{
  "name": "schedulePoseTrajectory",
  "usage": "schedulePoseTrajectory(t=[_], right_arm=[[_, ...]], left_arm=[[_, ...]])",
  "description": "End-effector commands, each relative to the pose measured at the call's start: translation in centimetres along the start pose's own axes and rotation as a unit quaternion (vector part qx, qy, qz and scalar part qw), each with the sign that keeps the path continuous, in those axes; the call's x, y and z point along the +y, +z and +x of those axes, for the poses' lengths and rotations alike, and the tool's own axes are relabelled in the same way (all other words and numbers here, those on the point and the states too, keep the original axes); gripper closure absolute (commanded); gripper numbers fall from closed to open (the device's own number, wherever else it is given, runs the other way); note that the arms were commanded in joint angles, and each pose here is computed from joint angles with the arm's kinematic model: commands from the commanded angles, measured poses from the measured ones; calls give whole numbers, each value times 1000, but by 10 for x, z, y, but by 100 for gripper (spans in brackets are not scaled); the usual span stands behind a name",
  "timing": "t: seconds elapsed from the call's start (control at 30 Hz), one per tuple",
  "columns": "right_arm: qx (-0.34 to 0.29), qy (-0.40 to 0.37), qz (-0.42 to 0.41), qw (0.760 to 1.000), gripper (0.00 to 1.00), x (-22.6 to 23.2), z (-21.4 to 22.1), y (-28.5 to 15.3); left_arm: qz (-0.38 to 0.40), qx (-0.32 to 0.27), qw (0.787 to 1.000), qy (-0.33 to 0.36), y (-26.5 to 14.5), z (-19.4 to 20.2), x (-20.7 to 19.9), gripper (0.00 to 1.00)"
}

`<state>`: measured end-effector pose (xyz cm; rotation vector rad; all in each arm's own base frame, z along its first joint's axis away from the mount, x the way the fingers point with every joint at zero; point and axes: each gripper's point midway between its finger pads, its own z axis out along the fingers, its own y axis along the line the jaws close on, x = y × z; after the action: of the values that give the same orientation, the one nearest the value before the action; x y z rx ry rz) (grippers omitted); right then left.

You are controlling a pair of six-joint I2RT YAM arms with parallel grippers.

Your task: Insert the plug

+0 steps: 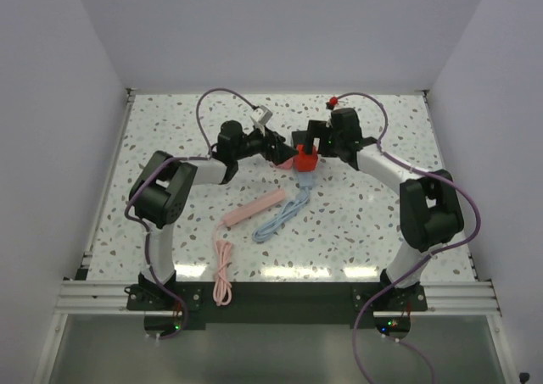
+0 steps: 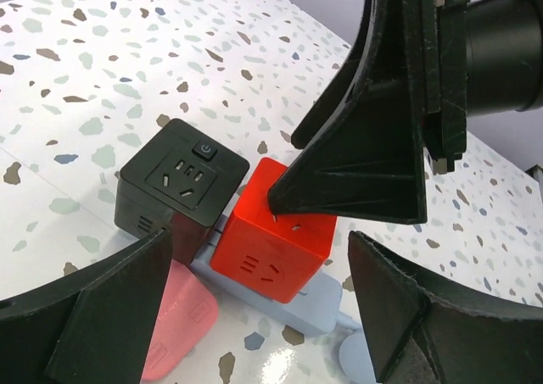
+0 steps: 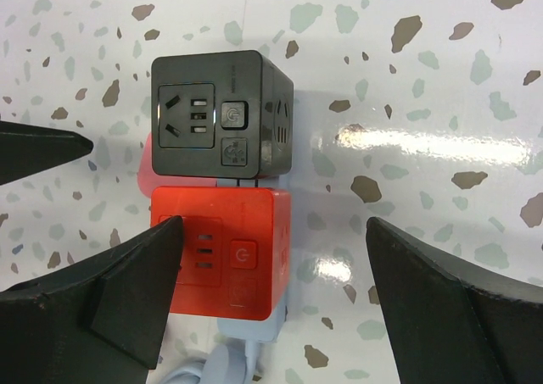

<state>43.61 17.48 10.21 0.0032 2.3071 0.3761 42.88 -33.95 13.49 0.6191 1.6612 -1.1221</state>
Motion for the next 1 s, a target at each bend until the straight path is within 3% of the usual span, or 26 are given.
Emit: schedulePoseTrajectory(t=[0.0, 0.13, 0.27, 0.5, 0.97], right_arm=[[111, -39, 62, 991, 10, -31, 68, 3], [112, -43, 64, 991, 10, -30, 69, 2], [113, -47, 66, 990, 10, -27, 71, 2], [120, -49, 76, 989, 10, -30, 77, 1], [134, -52, 99, 985, 10, -39, 86, 2]], left_arm=[[-15, -32, 999, -9, -1, -25, 0, 11], [-23, -18, 999, -22, 0, -13, 6, 19], [-31, -5, 999, -29, 2, -6, 11, 33], [-60, 26, 997, -40, 4, 12, 25, 34], [-44, 51, 997, -49, 26, 34, 21, 35]])
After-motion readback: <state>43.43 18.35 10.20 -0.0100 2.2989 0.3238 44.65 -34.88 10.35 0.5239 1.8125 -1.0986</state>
